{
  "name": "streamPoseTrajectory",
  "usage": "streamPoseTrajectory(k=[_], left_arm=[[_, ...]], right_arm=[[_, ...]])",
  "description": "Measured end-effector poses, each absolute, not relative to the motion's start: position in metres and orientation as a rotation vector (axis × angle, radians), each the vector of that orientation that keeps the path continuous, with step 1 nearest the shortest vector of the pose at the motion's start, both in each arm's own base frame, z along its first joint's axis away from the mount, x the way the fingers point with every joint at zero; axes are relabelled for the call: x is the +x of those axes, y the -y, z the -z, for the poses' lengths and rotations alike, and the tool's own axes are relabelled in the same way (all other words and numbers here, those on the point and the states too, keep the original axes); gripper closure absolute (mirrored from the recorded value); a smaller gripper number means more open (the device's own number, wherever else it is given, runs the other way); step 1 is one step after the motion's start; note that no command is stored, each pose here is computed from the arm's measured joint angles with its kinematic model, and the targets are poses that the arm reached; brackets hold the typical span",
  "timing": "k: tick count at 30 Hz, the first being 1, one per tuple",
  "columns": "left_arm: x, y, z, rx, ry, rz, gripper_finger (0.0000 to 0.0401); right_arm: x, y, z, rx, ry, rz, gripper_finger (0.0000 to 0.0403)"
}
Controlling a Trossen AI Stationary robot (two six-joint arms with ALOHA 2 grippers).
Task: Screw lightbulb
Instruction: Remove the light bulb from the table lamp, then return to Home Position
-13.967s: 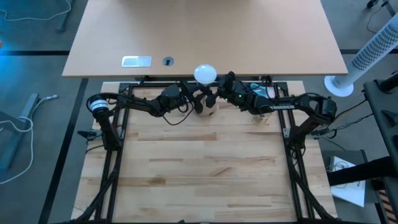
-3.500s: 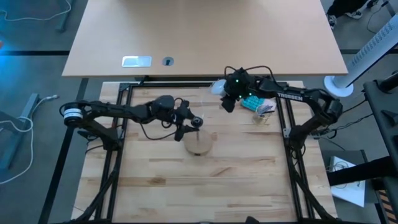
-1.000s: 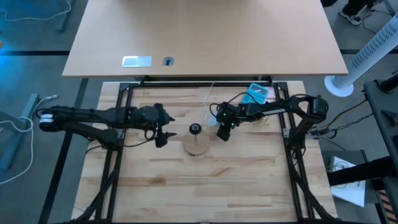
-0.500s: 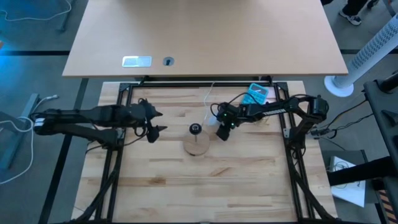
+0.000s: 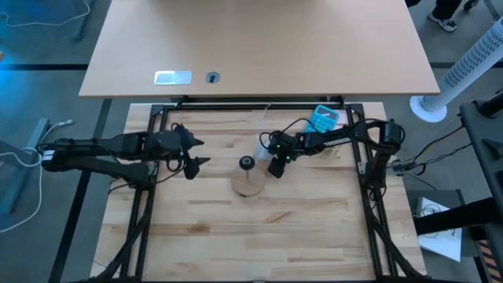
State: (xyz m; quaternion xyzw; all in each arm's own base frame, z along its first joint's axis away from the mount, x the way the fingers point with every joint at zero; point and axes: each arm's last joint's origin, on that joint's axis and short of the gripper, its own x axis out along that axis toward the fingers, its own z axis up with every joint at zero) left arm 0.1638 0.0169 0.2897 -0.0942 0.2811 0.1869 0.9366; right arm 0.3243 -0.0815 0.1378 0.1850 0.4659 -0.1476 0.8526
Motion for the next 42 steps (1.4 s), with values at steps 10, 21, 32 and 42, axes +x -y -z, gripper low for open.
streamPoseTrajectory(k=[10,21,32,42], left_arm=[[0.169,-0.017,-0.299,-0.066,-0.491,-0.336,0.0085],[0.17,-0.017,-0.299,-0.083,-0.488,-0.339,0.0085],[0.156,-0.016,-0.338,0.135,-0.476,-0.284,0.0085],[0.129,-0.015,-0.391,-0.024,-0.45,-0.32,0.0085]], right_arm=[[0.324,0.077,-0.15,0.462,-0.992,0.246,0.0152],[0.31,0.064,-0.252,0.325,-0.988,0.227,0.0129],[0.259,0.034,-0.39,-0.044,-0.517,0.186,0.0177],[0.18,0.022,-0.451,-0.082,-0.197,0.225,0.0203]])
